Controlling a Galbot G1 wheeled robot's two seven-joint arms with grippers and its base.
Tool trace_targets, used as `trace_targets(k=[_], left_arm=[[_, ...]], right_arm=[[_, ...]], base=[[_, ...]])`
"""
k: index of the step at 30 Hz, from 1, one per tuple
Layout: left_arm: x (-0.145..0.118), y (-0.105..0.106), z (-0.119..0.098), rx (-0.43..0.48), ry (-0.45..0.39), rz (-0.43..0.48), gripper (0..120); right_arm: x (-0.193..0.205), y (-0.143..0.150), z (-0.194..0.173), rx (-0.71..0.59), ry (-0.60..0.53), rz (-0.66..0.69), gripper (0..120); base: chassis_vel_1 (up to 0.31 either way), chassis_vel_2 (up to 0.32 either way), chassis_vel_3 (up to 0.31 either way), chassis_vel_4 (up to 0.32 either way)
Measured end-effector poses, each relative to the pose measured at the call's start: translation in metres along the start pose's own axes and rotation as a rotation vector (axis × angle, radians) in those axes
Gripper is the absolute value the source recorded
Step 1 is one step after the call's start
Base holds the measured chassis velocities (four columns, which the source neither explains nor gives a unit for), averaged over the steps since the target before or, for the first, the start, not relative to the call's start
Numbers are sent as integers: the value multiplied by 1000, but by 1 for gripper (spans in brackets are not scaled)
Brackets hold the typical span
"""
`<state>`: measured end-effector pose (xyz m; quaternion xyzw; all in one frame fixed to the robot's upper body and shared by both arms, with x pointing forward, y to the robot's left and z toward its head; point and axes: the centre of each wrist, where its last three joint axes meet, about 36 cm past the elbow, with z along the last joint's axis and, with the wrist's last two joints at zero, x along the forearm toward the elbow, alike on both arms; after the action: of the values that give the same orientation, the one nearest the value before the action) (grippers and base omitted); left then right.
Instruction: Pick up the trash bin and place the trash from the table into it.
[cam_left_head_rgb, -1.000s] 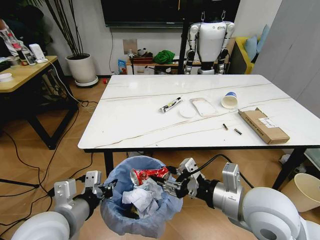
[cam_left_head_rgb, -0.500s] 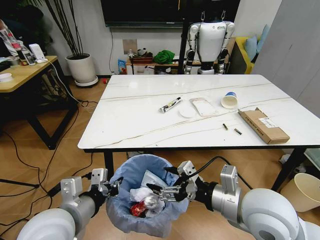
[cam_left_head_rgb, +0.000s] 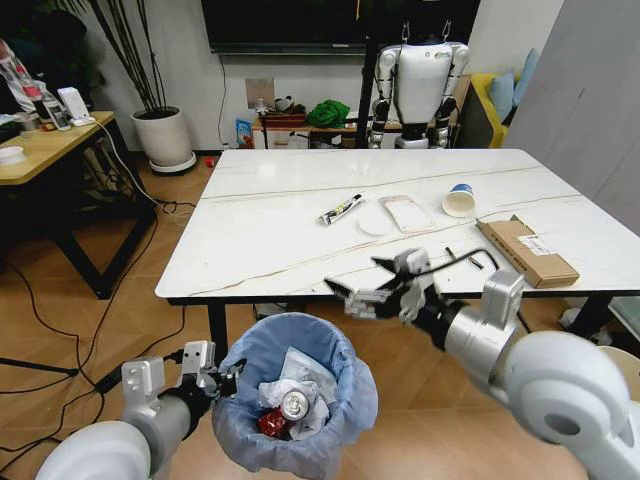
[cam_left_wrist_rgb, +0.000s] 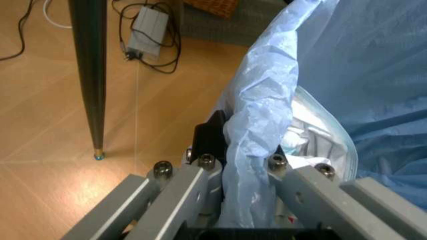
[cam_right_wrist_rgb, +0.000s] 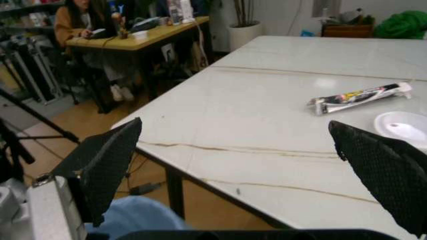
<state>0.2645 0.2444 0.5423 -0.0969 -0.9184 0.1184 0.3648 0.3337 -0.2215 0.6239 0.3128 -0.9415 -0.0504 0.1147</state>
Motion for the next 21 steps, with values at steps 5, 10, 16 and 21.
trace_targets(k=[5, 10, 16, 21], left_arm=[[1, 2, 1, 8, 4, -11, 3], [2, 4, 1, 13, 5, -16, 3], [2, 4, 0, 13, 3, -14, 3], [2, 5, -1, 13, -2, -14, 3]], right_arm=[[-36, -37, -19, -69, -8, 88, 100], [-68, -61, -38, -99, -7, 147, 100], [-116, -84, -33, -157, 76, 230, 100], [-161, -101, -18, -194, 162, 314, 100]], base=[[0, 0, 0, 0], [0, 0, 0, 0], [0, 0, 0, 0], [0, 0, 0, 0]])
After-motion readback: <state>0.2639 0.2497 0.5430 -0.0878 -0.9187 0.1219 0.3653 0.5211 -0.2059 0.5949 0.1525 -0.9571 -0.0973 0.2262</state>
